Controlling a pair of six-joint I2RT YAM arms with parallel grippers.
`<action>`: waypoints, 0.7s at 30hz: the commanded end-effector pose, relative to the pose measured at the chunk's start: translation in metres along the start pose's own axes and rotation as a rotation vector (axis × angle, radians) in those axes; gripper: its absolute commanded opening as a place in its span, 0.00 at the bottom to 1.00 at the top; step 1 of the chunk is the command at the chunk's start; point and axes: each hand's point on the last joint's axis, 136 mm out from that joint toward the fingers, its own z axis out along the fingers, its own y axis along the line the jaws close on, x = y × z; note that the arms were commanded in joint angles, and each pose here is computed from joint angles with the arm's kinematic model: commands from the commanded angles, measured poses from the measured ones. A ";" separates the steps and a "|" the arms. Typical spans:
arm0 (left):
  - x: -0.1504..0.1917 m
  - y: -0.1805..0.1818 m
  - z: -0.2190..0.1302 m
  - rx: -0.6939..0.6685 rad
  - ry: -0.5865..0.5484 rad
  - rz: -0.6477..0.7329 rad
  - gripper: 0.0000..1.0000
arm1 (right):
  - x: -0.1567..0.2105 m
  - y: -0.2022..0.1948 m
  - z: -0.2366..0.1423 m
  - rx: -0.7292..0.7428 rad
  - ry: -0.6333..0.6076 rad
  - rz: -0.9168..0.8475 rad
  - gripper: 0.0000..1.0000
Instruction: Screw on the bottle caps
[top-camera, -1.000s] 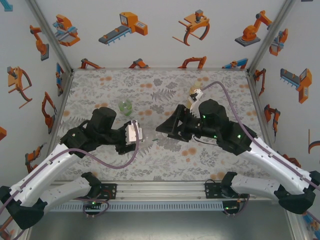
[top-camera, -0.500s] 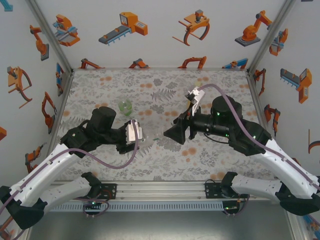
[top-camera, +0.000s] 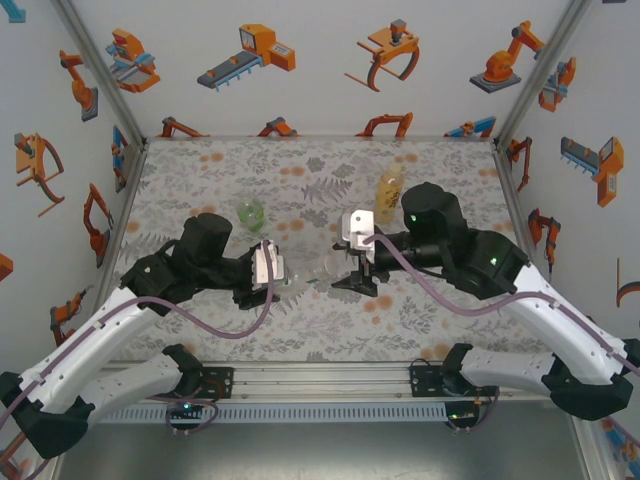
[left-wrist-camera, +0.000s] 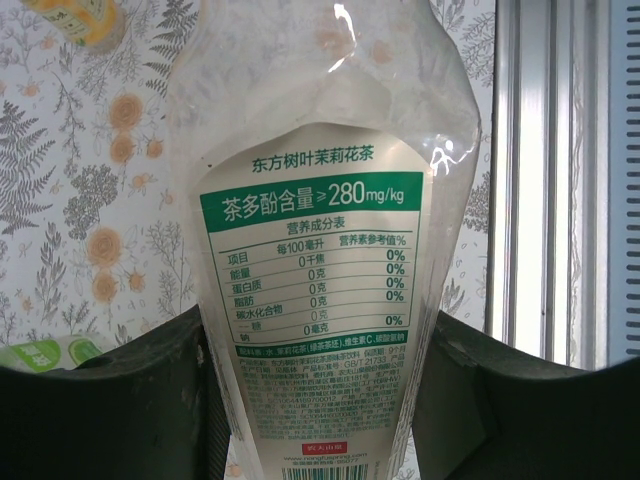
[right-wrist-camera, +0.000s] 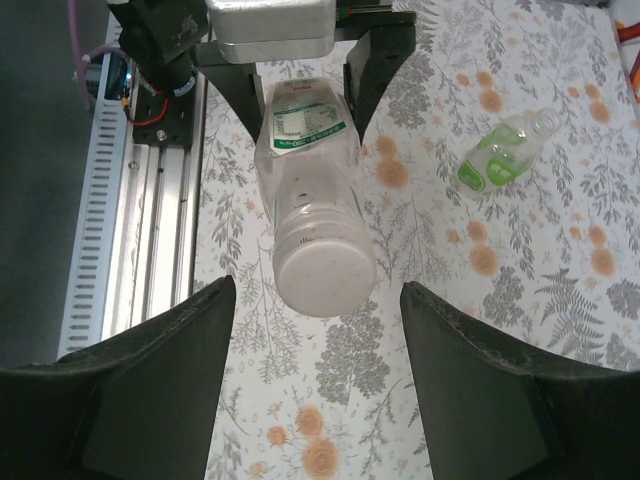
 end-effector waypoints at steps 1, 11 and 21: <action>-0.019 -0.002 -0.009 0.011 -0.057 0.025 0.00 | -0.016 0.005 -0.001 -0.039 -0.065 -0.096 0.59; -0.019 -0.001 -0.009 0.007 -0.050 0.027 0.00 | -0.016 0.006 0.002 -0.051 -0.072 -0.084 0.41; -0.016 0.001 -0.008 -0.004 -0.036 0.024 0.00 | -0.011 -0.008 0.012 0.005 -0.099 0.248 0.16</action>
